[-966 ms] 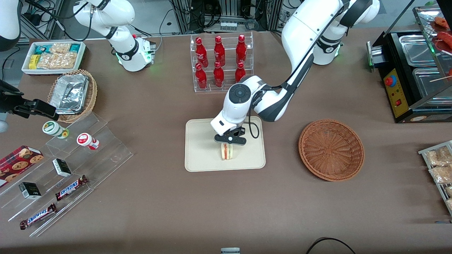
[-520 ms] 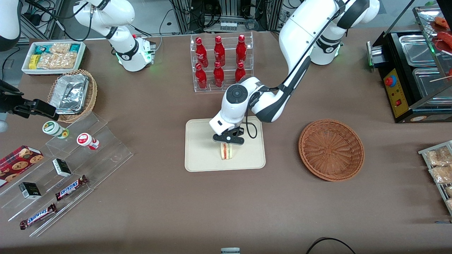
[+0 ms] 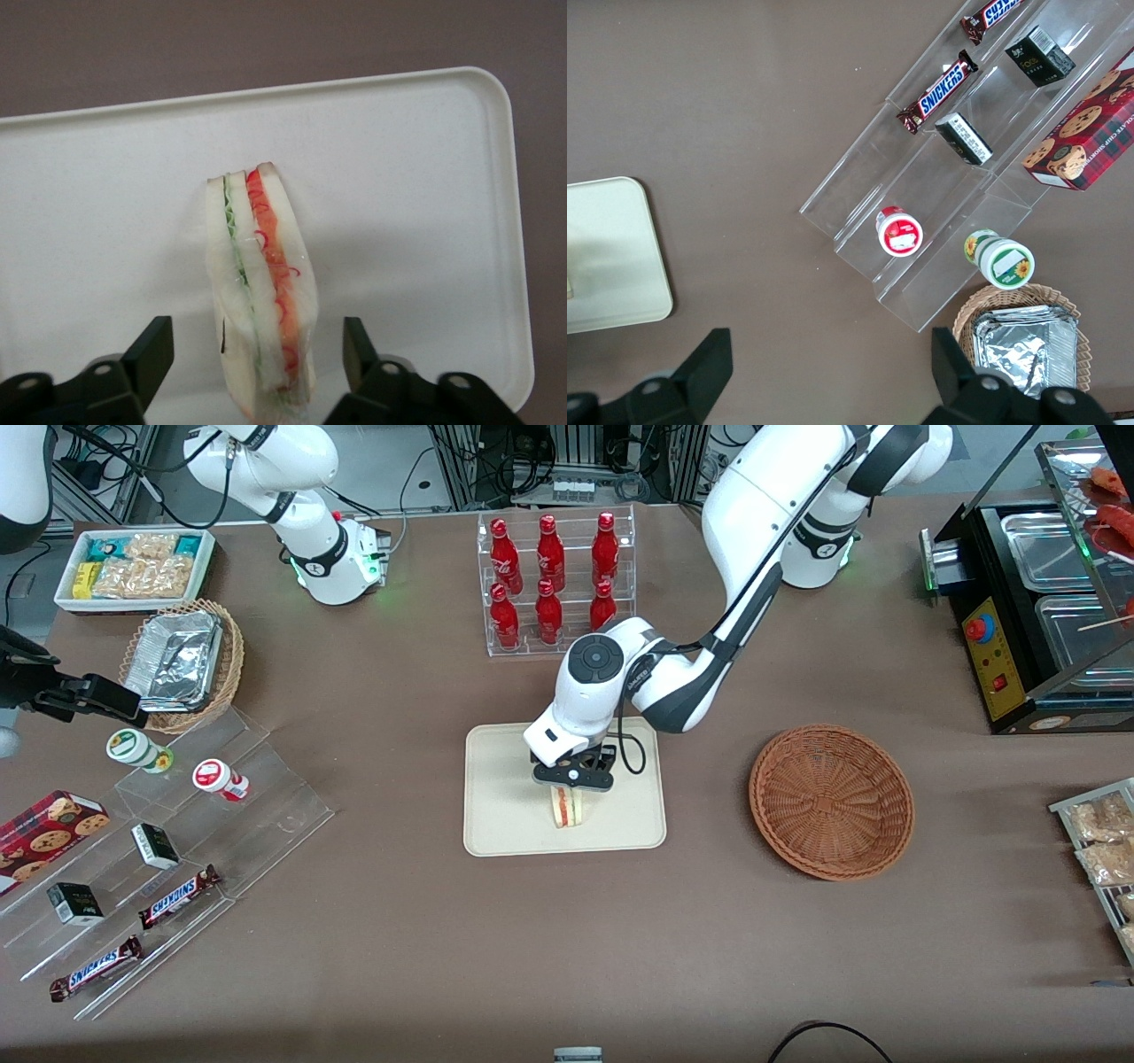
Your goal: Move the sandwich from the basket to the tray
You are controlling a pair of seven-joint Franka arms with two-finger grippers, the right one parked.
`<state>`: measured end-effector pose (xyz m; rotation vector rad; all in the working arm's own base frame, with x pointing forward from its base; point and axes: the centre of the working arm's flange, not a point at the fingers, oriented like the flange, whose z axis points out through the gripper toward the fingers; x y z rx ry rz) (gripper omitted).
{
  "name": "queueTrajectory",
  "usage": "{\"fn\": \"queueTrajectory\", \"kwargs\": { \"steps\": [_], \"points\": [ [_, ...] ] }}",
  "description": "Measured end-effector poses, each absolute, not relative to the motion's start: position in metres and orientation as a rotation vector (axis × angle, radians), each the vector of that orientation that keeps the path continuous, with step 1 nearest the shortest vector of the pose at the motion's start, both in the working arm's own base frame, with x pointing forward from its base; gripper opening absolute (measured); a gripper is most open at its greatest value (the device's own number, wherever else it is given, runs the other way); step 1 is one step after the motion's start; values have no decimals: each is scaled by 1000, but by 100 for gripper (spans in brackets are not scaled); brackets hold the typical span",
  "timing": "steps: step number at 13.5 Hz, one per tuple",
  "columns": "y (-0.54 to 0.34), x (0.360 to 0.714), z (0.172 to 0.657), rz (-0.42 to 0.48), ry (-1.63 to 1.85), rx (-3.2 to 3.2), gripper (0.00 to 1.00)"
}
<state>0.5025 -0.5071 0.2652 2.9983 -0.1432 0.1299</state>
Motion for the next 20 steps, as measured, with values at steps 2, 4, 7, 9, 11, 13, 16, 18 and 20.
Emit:
{"fn": "queueTrajectory", "kwargs": {
  "steps": [2,4,7,9,11,13,16,18,20],
  "points": [
    [-499,510,291,135,-108,3014,100],
    [-478,525,329,150,-36,3030,100],
    [-438,544,380,158,75,3059,100],
    [-403,555,405,122,154,3102,100],
    [-363,570,431,116,229,3121,100],
    [-326,582,448,103,218,3142,100],
    [-269,595,469,38,153,3168,100],
    [-223,600,491,-6,102,3168,100],
    [-175,602,513,-24,62,3176,100]
  ]
}}
